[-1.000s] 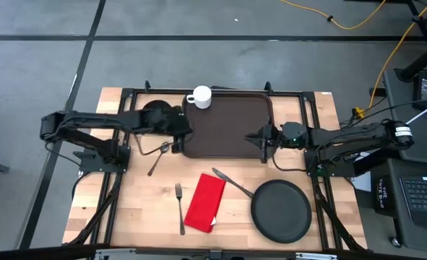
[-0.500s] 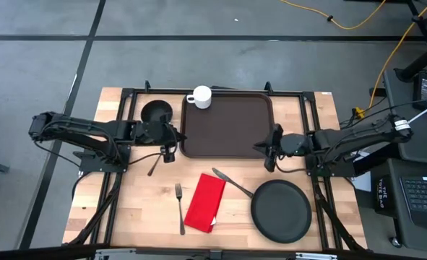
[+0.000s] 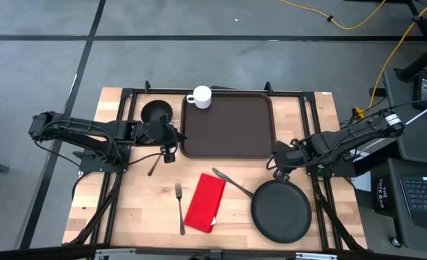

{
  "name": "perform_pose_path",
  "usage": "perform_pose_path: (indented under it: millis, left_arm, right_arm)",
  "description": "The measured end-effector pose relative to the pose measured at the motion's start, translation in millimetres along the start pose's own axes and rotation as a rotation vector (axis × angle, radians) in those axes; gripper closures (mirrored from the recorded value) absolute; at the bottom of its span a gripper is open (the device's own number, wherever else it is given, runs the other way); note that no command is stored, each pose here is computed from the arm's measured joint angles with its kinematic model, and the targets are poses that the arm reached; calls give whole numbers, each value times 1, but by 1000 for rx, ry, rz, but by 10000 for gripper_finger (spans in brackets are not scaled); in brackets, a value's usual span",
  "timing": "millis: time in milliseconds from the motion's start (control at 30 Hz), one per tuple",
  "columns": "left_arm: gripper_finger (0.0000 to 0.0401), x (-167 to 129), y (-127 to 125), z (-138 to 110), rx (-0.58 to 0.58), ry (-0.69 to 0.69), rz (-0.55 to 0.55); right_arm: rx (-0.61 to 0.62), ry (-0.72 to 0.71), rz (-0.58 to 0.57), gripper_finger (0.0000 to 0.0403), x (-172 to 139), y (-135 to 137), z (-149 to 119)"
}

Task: Set up tray
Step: Put the black plate on the brown serving tray to the bottom right of the white cup

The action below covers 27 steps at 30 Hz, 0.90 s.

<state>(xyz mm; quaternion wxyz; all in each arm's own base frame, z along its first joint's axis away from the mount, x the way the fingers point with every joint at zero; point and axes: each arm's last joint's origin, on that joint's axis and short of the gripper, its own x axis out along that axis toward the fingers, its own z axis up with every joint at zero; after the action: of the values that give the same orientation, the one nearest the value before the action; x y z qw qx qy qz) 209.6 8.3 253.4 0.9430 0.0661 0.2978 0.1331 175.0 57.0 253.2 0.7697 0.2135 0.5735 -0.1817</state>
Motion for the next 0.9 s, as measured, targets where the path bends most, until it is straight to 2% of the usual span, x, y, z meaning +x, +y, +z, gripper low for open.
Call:
perform_pose_path:
  millis: [233,400,600,900]
  left_arm:
    - [398,0,0,0,11,0,1]
    - [398,0,0,0,15,0,1]
    - [398,0,0,0,17,0,2]
    - [398,0,0,0,17,0,3]
  right_arm:
    - [-38,124,8,351,17,-1,-19]
    - [-74,179,-38,351,32,-7,-34]
    - [-81,213,-85,351,48,-16,-44]
    - [-90,211,-81,351,58,-19,-47]
